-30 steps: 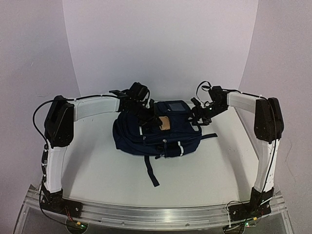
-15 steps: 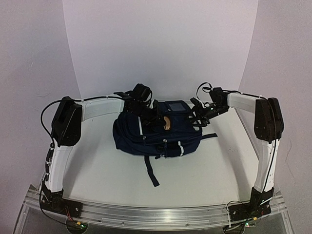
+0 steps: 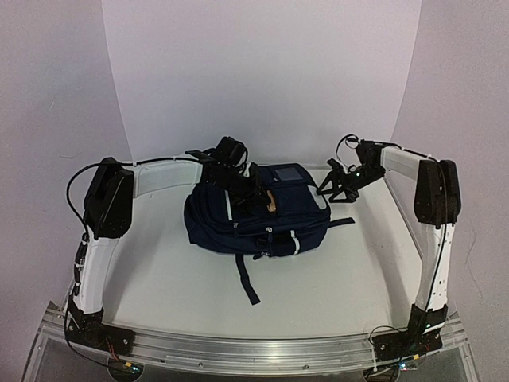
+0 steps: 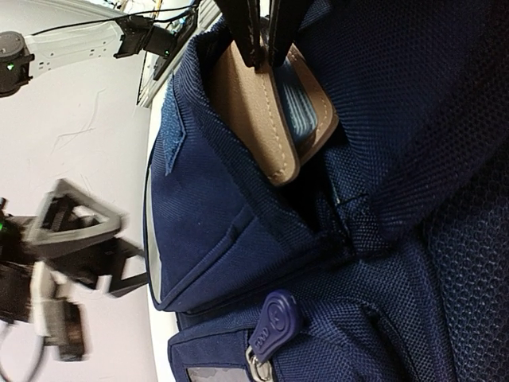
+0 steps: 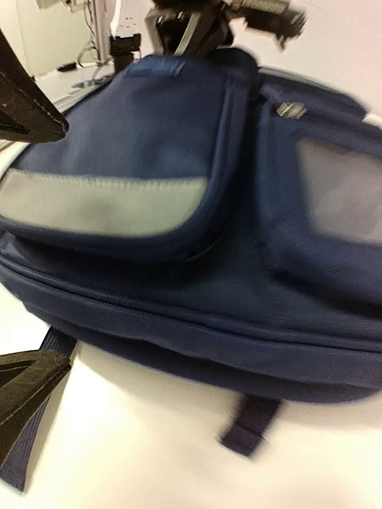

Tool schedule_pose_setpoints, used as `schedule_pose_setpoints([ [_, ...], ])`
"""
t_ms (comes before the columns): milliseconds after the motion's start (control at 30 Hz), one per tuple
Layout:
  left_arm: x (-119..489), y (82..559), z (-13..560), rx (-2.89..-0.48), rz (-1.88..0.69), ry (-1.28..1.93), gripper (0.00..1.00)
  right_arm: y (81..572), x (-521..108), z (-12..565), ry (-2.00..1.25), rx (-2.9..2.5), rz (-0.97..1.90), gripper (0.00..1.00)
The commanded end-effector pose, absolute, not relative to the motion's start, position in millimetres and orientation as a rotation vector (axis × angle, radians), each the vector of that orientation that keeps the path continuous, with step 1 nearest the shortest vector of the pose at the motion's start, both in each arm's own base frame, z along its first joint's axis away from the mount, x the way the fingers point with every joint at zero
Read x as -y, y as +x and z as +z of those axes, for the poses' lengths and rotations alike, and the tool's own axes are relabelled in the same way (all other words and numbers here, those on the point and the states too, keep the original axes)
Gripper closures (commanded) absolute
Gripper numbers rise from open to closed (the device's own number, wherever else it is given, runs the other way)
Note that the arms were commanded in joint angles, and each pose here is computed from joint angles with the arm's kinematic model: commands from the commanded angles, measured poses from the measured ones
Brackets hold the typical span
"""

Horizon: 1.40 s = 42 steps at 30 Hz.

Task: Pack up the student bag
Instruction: Place the personal item in the student bag.

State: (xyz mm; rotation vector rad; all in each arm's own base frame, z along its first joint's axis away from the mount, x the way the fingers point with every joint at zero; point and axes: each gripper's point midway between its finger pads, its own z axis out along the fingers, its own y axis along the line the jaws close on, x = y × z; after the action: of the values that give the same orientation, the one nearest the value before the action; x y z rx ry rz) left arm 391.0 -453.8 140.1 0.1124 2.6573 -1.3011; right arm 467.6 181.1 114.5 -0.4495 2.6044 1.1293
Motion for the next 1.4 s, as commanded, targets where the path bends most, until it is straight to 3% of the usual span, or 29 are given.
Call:
schedule_pose_setpoints([
  [0, 461, 394, 150, -2.617, -1.336, 0.167, 0.95, 442, -212, 103, -0.529, -2.618, 1.300, 0.13],
  [467, 495, 408, 144, -2.548, -1.513, 0.247, 0.96, 391, -269, 118, -0.679, -2.558, 1.556, 0.21],
  [633, 502, 394, 162, -2.512, -1.625, 0.331, 0.97, 378, -280, 131, -0.687, -2.526, 1.652, 0.21],
  [933, 446, 364, 155, -2.557, -1.522, 0.155, 0.98, 383, -259, 139, -0.600, -2.525, 1.645, 0.09],
  [1200, 491, 370, 148, -2.549, -1.637, 0.282, 0.97, 373, -275, 142, -0.641, -2.487, 1.741, 0.07],
  [1267, 496, 370, 150, -2.541, -1.656, 0.305, 0.96, 371, -280, 147, -0.667, -2.473, 1.743, 0.06],
  [1367, 485, 371, 161, -2.538, -1.587, 0.273, 0.85, 373, -279, 147, -0.671, -2.488, 1.702, 0.07],
])
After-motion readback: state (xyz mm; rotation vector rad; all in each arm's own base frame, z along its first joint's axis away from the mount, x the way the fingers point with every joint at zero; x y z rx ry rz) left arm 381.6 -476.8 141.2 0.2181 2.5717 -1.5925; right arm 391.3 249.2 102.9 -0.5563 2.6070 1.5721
